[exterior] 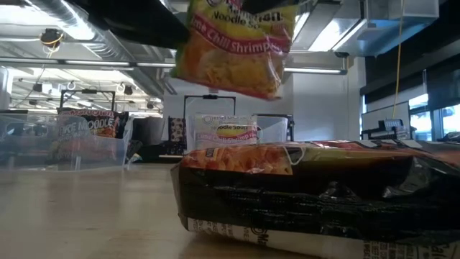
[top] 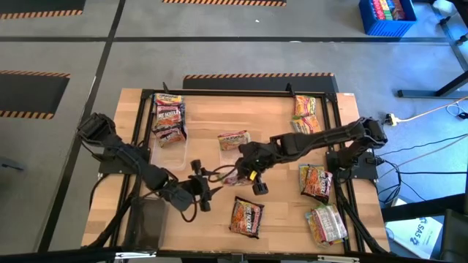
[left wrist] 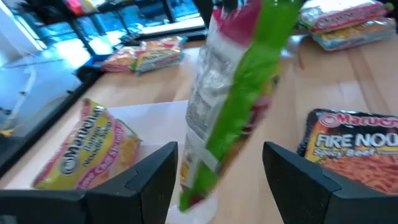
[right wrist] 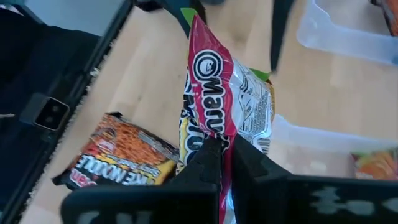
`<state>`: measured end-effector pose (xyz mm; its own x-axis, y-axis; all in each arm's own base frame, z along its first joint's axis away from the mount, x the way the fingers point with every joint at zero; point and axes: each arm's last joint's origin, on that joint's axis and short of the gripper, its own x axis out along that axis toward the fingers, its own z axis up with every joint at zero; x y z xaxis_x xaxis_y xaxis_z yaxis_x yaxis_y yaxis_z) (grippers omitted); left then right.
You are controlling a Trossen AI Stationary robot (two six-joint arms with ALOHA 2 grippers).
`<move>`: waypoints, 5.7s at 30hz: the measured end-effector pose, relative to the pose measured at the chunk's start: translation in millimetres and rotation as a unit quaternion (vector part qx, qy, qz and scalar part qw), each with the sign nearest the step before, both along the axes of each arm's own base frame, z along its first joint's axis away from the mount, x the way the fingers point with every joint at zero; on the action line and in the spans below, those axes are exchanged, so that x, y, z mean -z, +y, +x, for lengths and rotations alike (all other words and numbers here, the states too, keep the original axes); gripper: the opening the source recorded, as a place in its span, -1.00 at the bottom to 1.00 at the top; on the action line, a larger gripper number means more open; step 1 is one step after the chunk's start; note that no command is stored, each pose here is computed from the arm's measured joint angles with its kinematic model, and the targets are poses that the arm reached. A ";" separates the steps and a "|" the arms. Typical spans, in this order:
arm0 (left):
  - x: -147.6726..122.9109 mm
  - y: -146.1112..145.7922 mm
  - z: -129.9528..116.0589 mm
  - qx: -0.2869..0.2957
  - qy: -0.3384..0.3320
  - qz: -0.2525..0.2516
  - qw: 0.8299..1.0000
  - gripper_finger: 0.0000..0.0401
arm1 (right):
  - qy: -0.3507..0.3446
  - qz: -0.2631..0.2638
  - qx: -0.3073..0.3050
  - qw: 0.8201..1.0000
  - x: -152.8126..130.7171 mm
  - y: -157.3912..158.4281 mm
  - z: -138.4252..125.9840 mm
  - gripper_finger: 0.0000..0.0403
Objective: Sort Maruchan noodles
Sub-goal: Put the green noodle pack into the right transparent bin
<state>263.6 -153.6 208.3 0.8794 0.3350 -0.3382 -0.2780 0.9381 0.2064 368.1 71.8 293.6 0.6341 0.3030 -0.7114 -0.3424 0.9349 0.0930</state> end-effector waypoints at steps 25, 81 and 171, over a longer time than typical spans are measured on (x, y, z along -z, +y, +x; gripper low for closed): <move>-0.8 11.1 12.5 0.071 0.018 -0.045 0.996 -0.34 | -0.054 0.009 -0.006 0.998 -5.5 6.1 8.0 -0.90; 19.3 28.7 6.1 0.020 -0.075 -0.155 0.985 -0.34 | -0.287 0.044 0.130 0.948 78.7 3.8 -96.9 0.55; 33.6 36.8 -24.0 0.011 0.040 -0.119 0.992 0.07 | -0.260 -0.047 0.140 0.954 129.7 -105.1 -27.7 -0.57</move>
